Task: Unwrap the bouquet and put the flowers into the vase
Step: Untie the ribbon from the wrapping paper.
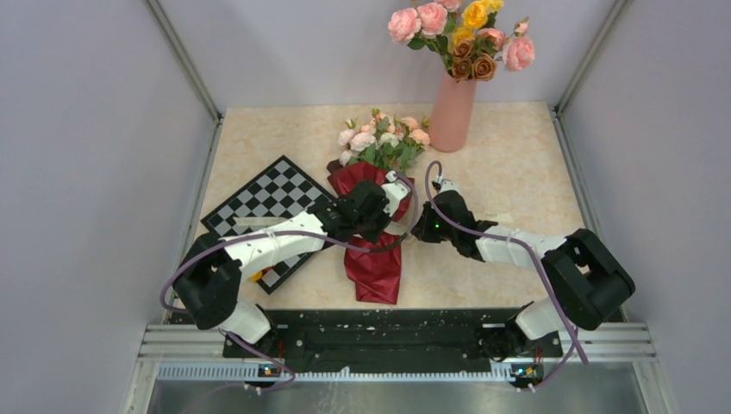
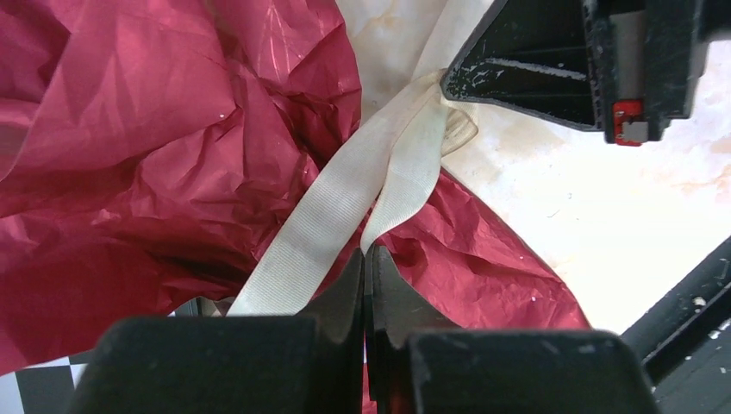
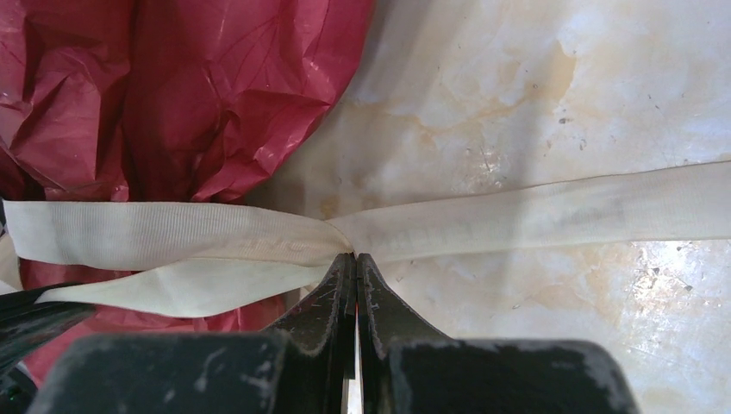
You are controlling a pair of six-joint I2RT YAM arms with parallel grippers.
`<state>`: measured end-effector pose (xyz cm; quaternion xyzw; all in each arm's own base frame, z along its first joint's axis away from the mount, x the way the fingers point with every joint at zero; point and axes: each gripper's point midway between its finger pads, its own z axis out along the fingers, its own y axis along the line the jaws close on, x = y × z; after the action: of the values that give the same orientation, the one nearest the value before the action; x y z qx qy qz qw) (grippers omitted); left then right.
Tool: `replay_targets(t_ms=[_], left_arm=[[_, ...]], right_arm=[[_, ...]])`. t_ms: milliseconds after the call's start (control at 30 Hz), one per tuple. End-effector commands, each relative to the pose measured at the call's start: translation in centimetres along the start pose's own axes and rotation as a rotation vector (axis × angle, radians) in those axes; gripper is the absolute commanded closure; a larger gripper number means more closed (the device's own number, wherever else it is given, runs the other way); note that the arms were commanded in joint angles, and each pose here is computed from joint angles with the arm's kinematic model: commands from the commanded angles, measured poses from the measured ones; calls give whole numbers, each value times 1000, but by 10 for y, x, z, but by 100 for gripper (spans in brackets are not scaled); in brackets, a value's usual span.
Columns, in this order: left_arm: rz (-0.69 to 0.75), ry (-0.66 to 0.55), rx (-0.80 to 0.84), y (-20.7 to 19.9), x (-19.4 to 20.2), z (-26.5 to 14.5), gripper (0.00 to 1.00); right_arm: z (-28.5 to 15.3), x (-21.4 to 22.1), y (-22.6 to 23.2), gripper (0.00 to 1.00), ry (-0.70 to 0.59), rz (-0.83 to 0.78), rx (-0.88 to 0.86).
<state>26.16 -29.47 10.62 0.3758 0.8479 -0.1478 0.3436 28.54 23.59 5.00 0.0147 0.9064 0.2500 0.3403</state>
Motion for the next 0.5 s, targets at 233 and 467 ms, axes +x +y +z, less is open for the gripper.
replay_targets(t_ms=[233,467], left_arm=[[-112,-171,-44,5,-35,-23,100],[-207,-199,-120,25,-30,-26,100]], right_arm=[[-2,-19,3,100,-55,-2,6],[-3,-19,-6,100,-60,12,57]])
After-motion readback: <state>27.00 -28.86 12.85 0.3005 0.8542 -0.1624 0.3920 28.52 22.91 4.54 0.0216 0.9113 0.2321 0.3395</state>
